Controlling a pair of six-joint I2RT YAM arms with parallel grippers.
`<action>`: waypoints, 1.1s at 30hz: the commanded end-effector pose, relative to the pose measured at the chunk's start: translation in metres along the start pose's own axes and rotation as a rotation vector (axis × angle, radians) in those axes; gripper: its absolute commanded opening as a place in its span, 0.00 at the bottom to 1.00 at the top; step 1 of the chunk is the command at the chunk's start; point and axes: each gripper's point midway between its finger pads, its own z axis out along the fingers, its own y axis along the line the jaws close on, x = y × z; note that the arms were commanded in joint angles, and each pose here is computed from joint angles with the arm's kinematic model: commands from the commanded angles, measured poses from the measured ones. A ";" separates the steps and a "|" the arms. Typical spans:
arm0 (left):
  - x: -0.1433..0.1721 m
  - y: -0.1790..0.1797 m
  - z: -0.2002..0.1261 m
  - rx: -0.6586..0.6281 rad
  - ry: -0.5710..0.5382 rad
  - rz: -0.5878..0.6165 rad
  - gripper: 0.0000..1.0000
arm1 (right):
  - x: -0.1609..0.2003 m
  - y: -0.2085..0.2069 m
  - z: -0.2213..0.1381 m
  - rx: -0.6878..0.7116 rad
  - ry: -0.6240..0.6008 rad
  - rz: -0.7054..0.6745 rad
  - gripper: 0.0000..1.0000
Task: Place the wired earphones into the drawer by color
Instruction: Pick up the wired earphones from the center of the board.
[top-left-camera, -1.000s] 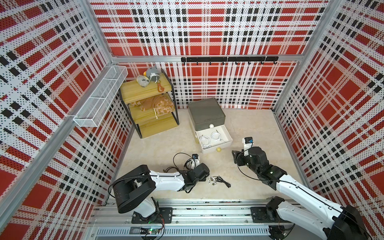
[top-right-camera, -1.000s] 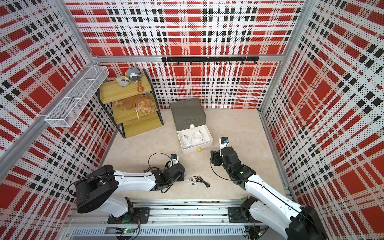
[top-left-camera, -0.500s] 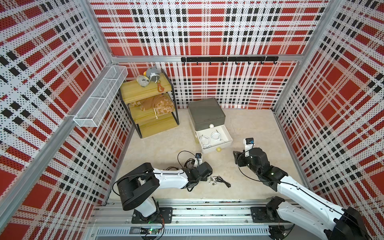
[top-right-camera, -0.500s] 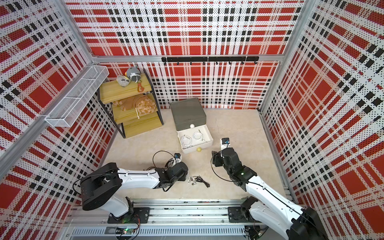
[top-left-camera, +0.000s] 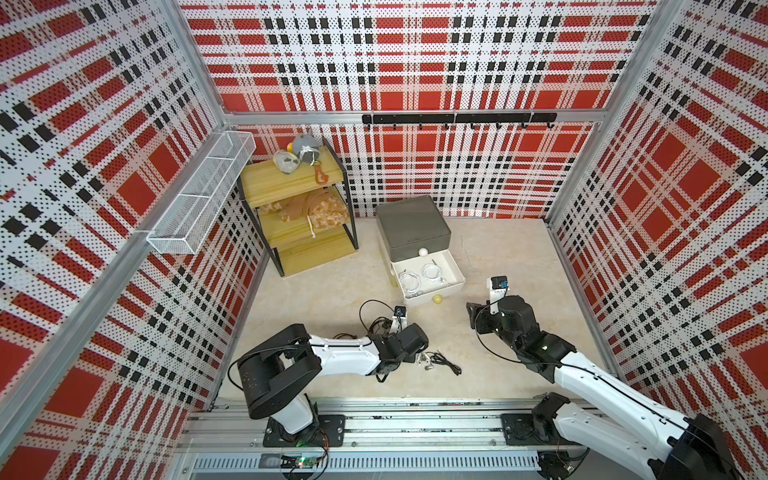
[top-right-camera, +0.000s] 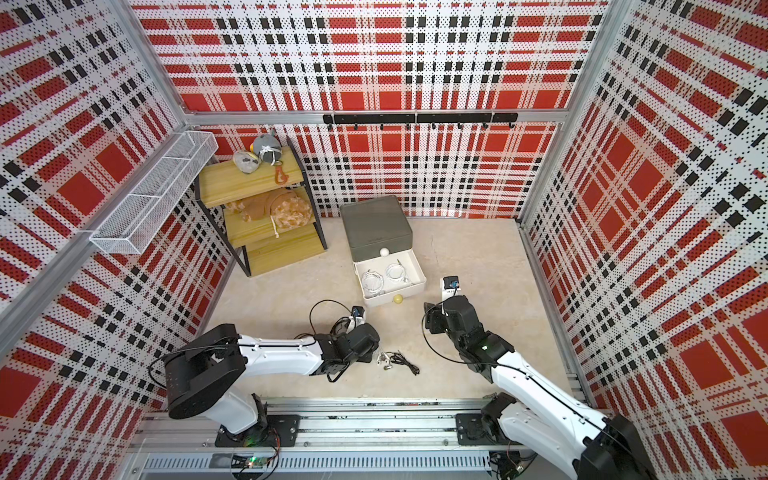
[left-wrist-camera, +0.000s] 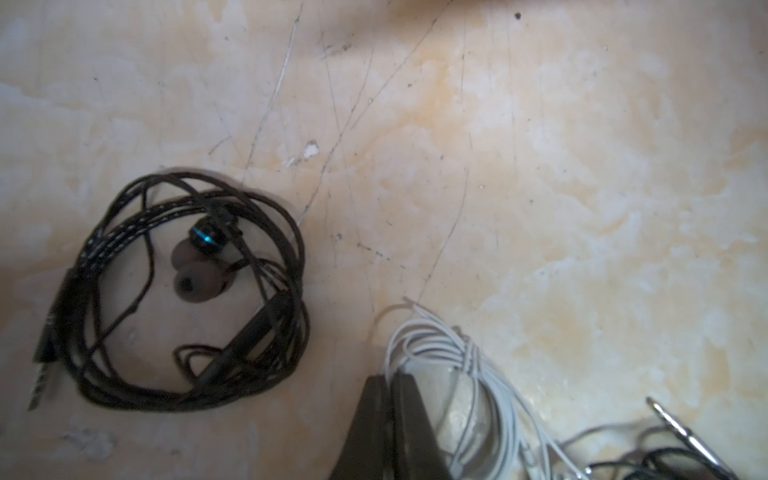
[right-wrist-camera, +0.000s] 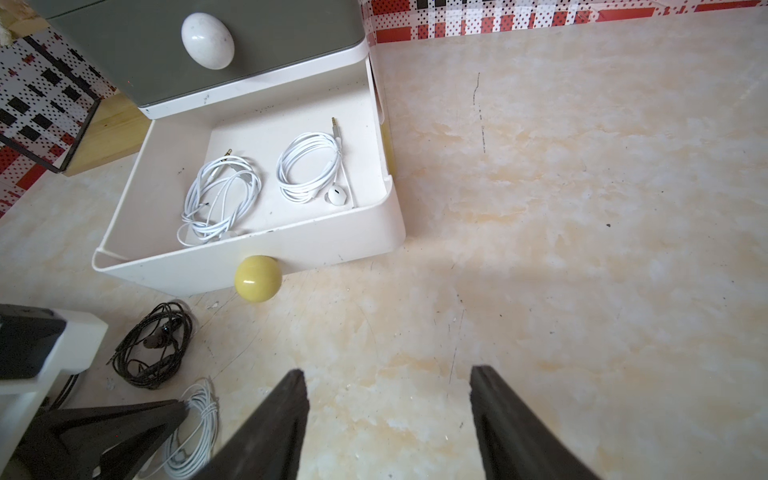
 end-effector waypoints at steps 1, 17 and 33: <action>-0.003 0.007 -0.010 -0.031 -0.016 0.022 0.00 | -0.003 -0.004 -0.004 0.015 -0.018 0.000 0.68; -0.060 0.001 -0.072 0.063 -0.257 -0.008 0.00 | -0.006 -0.009 -0.009 0.030 -0.055 0.024 0.68; -0.146 -0.016 -0.153 0.177 -0.525 -0.025 0.00 | -0.010 -0.014 -0.018 0.036 -0.094 0.057 0.68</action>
